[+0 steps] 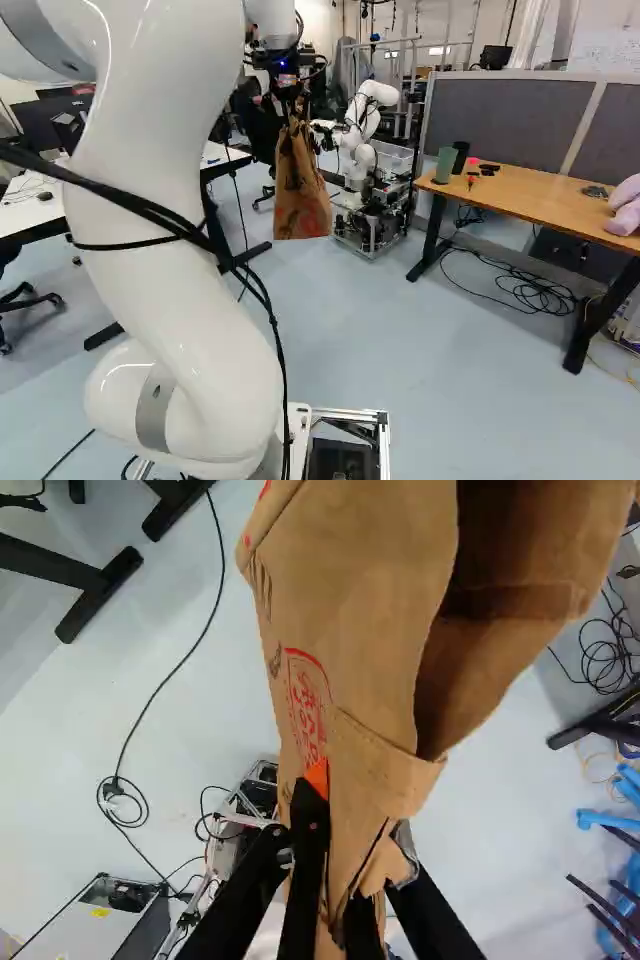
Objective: Pick up the bag on the ground and place it on the table
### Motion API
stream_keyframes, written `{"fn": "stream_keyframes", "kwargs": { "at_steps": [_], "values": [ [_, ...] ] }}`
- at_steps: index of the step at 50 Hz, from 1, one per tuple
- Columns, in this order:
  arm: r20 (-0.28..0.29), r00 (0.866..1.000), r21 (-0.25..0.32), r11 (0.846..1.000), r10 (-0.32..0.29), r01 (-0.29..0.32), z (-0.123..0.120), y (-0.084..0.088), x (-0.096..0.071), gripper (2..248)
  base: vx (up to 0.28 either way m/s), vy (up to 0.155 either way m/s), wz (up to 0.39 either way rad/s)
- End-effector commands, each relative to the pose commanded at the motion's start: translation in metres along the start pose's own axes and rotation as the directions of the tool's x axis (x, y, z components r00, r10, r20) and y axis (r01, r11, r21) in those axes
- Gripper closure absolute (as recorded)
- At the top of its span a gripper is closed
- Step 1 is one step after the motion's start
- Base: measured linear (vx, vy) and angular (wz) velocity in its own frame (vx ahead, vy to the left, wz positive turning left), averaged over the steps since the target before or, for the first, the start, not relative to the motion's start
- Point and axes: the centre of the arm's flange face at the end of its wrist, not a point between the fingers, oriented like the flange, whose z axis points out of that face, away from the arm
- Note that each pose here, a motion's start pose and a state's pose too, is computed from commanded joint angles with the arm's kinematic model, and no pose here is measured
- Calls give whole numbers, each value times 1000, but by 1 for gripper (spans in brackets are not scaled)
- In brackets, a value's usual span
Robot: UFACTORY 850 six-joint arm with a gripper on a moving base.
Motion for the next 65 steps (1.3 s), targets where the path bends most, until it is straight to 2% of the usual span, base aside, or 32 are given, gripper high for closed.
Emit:
{"fn": "stream_keyframes", "kwargs": {
  "at_steps": [11,40,65],
  "values": [
    [14,1000,4,1000,-1,1,-14,-2,-7,229,0,0,0],
    [22,1000,6,1000,-1,1,-15,-3,-9,229,14,0,-23],
    [22,1000,6,1000,-1,1,-15,-3,-9,229,-1,-117,-211]
  ]
}}
